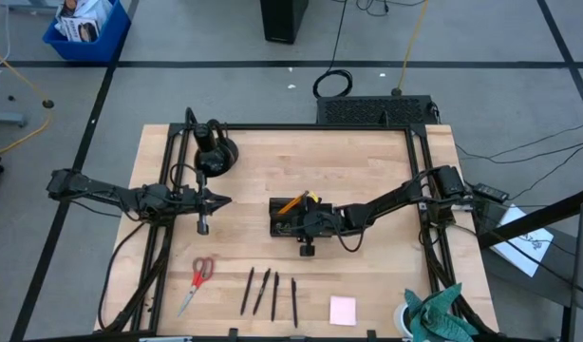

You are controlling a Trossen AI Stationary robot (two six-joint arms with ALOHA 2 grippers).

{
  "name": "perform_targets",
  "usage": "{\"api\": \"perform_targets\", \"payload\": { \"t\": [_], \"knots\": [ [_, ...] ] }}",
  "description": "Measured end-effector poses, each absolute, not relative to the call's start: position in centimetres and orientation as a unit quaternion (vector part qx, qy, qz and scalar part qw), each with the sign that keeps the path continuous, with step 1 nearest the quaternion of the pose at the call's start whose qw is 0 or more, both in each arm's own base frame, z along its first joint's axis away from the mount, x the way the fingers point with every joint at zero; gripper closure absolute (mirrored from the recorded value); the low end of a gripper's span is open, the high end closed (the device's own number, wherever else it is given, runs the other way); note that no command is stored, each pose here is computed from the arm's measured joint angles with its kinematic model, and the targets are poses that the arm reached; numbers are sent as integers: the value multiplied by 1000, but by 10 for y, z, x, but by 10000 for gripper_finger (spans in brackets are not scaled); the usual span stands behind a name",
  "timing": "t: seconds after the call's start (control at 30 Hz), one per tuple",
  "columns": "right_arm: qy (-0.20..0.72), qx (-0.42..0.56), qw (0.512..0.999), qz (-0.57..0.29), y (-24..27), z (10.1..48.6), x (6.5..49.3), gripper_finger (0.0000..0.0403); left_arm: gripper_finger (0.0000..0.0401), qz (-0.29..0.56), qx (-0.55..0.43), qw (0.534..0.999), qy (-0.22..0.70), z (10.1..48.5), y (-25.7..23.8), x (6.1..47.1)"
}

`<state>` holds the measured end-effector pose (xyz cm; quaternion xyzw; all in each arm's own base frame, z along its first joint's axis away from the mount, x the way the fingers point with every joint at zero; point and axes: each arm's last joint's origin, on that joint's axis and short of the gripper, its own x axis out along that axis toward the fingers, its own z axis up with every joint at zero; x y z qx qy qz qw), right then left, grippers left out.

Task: Pick and place office supplies into organizer
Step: Put the black pen into the black desk organizer

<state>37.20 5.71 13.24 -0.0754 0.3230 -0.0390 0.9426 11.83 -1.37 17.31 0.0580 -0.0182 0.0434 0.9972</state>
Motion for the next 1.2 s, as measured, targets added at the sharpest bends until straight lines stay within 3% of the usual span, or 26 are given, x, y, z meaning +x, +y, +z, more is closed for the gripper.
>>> {"api": "perform_targets", "payload": {
  "t": [0.53, 0.7, 0.87, 1.03, 1.2],
  "knots": [
    [280, -128, 951, -1, 83, 159, 385, 260, 380, 43, 58, 997, -18, 173, -14, 118],
    [265, -142, 953, -27, 97, 178, 375, 261, 380, 43, 56, 997, -18, 173, -14, 118],
    [237, -159, 958, 14, 121, 202, 355, 266, 380, 43, 47, 998, -18, 173, -14, 118],
    [226, -179, 957, 45, 137, 208, 331, 284, 380, 43, 44, 998, -18, 173, -14, 118],
    [213, -174, 960, 56, 132, 210, 308, 335, 380, 45, 44, 998, -20, 173, -14, 118]
  ]
}}
